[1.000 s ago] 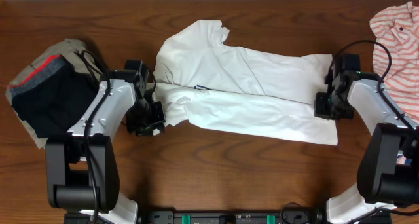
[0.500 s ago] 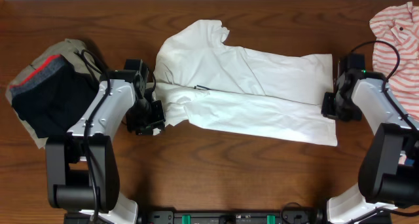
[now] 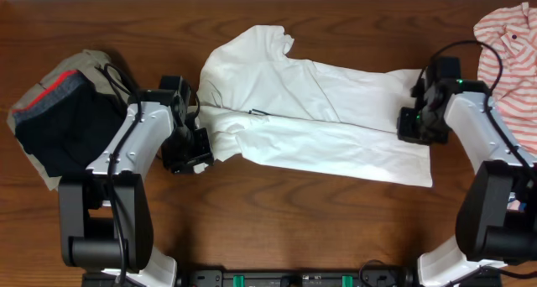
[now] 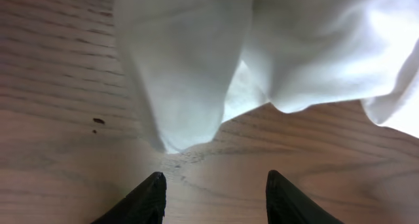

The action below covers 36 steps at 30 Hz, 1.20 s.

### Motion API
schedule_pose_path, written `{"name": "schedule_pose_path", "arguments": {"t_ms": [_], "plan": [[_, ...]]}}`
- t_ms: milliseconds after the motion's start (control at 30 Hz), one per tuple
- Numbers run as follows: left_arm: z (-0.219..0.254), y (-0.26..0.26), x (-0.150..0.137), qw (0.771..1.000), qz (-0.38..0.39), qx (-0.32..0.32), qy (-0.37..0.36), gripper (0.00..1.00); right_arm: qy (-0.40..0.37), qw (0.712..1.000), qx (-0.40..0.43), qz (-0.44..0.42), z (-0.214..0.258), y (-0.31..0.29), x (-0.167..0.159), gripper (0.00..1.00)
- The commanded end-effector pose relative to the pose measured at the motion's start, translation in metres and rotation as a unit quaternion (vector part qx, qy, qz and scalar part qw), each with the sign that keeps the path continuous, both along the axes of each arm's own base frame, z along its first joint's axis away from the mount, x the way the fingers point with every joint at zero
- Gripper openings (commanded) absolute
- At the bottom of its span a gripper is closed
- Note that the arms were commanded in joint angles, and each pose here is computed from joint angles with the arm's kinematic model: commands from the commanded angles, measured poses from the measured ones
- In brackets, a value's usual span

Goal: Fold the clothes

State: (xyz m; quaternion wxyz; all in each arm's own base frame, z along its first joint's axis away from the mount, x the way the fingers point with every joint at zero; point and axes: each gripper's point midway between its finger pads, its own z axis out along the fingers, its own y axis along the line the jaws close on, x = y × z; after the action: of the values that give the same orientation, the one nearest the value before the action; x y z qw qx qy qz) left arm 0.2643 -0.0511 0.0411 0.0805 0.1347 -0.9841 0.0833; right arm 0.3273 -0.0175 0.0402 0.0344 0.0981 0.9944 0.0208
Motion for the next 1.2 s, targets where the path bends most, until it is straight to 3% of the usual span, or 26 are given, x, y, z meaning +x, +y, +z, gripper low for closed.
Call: {"name": "schedule_pose_path", "arguments": {"t_ms": [0,233,633,800,833,933,1033,1167], "plan": [[-0.006,0.01,0.004,1.0,0.005,0.027,-0.005,0.5,0.006,1.0,0.012,0.018,-0.008,0.011,-0.007,0.08],[-0.009,0.009,0.02,0.999,0.008,0.025,-0.04,0.5,0.013,1.0,0.013,0.019,-0.026,0.012,-0.019,0.08],[-0.041,0.01,-0.006,0.999,0.016,0.027,-0.018,0.51,0.015,1.0,0.013,0.019,-0.036,0.012,-0.024,0.08],[-0.052,0.01,0.002,0.998,0.017,0.025,-0.046,0.51,0.016,1.0,0.013,0.019,-0.036,0.012,-0.025,0.08],[-0.053,0.011,0.005,0.998,0.017,0.026,-0.055,0.48,0.016,1.0,0.013,0.019,-0.036,0.012,-0.025,0.08],[-0.054,0.017,0.014,0.996,0.016,0.044,-0.075,0.24,0.017,1.0,0.013,0.019,-0.036,0.013,-0.025,0.07],[-0.054,0.032,0.018,0.992,0.015,0.088,-0.084,0.14,0.02,1.0,0.013,0.019,-0.036,0.013,-0.027,0.06],[-0.053,0.052,0.02,0.985,0.012,0.148,-0.089,0.13,0.027,0.999,0.009,0.019,-0.036,0.011,-0.03,0.04]]}}
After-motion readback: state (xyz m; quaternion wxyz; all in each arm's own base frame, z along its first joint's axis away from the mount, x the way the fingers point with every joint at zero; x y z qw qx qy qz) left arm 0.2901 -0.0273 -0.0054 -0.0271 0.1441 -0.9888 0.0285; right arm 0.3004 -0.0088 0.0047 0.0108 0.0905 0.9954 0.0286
